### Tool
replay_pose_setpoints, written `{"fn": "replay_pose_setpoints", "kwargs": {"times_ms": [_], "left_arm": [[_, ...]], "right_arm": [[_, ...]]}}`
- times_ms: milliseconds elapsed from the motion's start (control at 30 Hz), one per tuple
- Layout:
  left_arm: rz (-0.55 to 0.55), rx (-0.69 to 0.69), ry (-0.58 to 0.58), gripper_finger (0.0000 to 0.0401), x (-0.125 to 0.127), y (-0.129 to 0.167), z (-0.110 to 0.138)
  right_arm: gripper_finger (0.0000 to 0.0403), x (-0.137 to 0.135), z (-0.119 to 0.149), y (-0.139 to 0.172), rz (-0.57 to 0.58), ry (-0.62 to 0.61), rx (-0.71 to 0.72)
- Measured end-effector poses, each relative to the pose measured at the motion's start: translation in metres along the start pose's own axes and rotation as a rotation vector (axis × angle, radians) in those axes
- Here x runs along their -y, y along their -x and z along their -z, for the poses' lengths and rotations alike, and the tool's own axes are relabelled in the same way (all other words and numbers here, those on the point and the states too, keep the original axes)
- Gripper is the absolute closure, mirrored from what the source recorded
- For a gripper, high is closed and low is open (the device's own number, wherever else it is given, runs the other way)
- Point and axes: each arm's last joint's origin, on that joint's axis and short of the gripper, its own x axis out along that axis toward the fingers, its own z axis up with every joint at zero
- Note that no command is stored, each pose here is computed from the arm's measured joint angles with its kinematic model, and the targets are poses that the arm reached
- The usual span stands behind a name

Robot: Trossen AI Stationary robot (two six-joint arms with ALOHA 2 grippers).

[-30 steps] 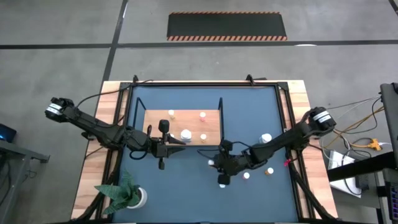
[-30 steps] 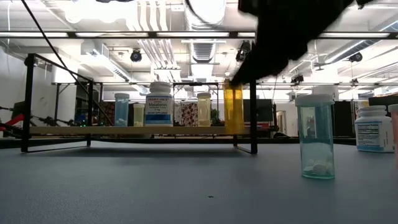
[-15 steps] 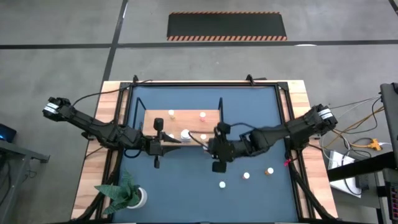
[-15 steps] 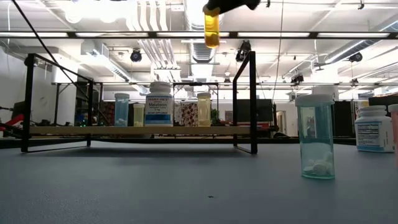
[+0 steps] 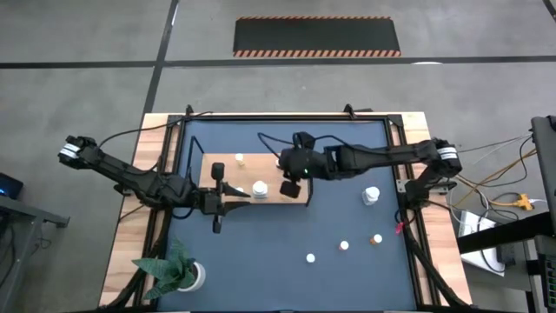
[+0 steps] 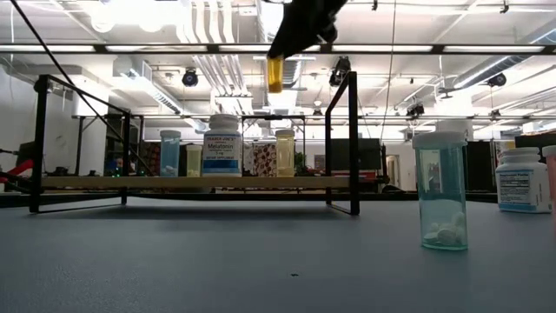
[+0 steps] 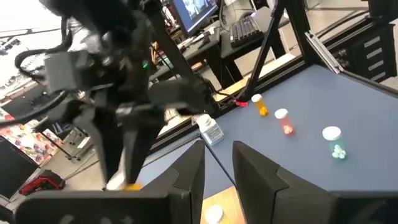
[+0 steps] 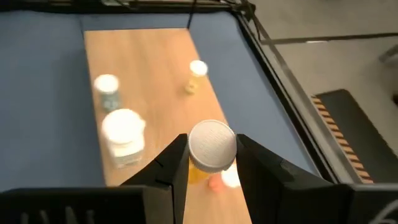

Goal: Pick and place medicine bottles onto shelf by color
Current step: Put the top orange pill bottle on the shelf

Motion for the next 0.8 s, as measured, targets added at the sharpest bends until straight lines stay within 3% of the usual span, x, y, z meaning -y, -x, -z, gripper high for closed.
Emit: {"fn": "replay_pose_setpoints", "kwargs": {"times_ms": [167,333,533,800], "left_arm": [[-0.051,0.018,-0.013,0.0336,-0.005,0.003,-0.004],[-0.155,0.036,0.018,0.0336,-0.012,0.008,-0.009],[-0.164,0.031,0.021,0.0336,-0.012,0.008,-0.008],[-0.166,0.03,0.022,0.0336,-0.012,0.008,-0.008]], "right_arm": [[0.0295,0.008,-0.003,-0.023,-0.076,-0.015,0.041],[0.0296,0.011,-0.002,-0.054,-0.066,-0.007,0.073],[0.0296,0.011,-0.001,-0.089,-0.05,-0.037,0.136],[0.0296,0.001,0.0,-0.125,-0.096,-0.035,0.105]]}}
